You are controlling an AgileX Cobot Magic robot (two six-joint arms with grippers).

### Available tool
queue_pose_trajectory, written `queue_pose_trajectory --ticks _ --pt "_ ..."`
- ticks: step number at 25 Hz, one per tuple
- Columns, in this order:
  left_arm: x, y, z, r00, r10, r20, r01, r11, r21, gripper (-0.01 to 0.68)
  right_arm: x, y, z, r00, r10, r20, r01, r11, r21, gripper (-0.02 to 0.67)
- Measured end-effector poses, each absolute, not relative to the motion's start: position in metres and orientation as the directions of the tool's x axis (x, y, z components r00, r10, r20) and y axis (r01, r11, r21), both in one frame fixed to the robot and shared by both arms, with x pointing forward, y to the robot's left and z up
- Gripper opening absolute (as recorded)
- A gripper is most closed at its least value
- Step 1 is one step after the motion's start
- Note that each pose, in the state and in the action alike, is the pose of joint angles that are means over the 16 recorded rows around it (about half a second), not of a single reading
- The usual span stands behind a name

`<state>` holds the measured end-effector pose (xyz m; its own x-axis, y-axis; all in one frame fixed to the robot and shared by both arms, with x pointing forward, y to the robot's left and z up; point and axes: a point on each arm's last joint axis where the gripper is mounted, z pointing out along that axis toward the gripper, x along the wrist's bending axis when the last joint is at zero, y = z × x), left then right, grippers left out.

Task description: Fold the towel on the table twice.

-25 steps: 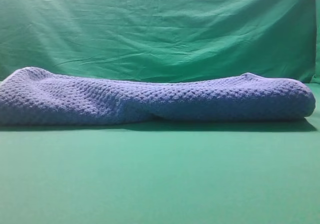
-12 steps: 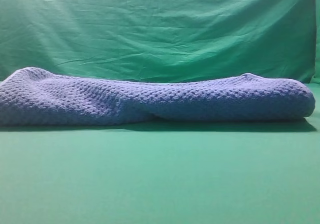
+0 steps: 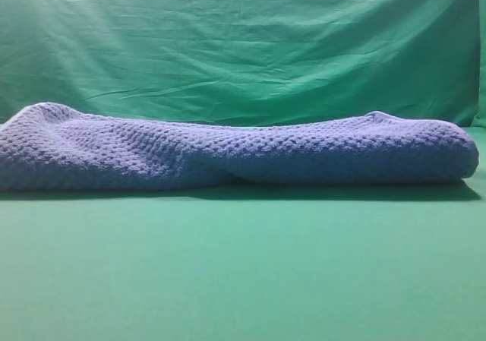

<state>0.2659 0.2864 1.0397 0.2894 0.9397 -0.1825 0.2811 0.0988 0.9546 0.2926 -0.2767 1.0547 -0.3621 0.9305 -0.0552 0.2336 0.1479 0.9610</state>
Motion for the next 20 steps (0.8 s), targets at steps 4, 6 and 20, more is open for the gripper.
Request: queue_pose_trajectory --ticks 4,6,20 --pt "0.272 0.288 1.023 0.266 0.949 -0.172 0.265 0.100 0.959 0.000 0.294 -0.277 1.041 -0.359 0.932 -0.056 0.236 0.148 0.960 0.000" --pt "0.275 0.288 1.017 0.259 0.952 -0.166 0.258 0.098 0.961 0.000 0.295 -0.276 1.034 -0.358 0.932 -0.056 0.240 0.150 0.959 0.000" --pt "0.284 0.287 0.996 0.248 0.957 -0.151 0.235 0.092 0.968 0.000 0.299 -0.276 1.004 -0.356 0.933 -0.056 0.287 0.167 0.943 0.000"
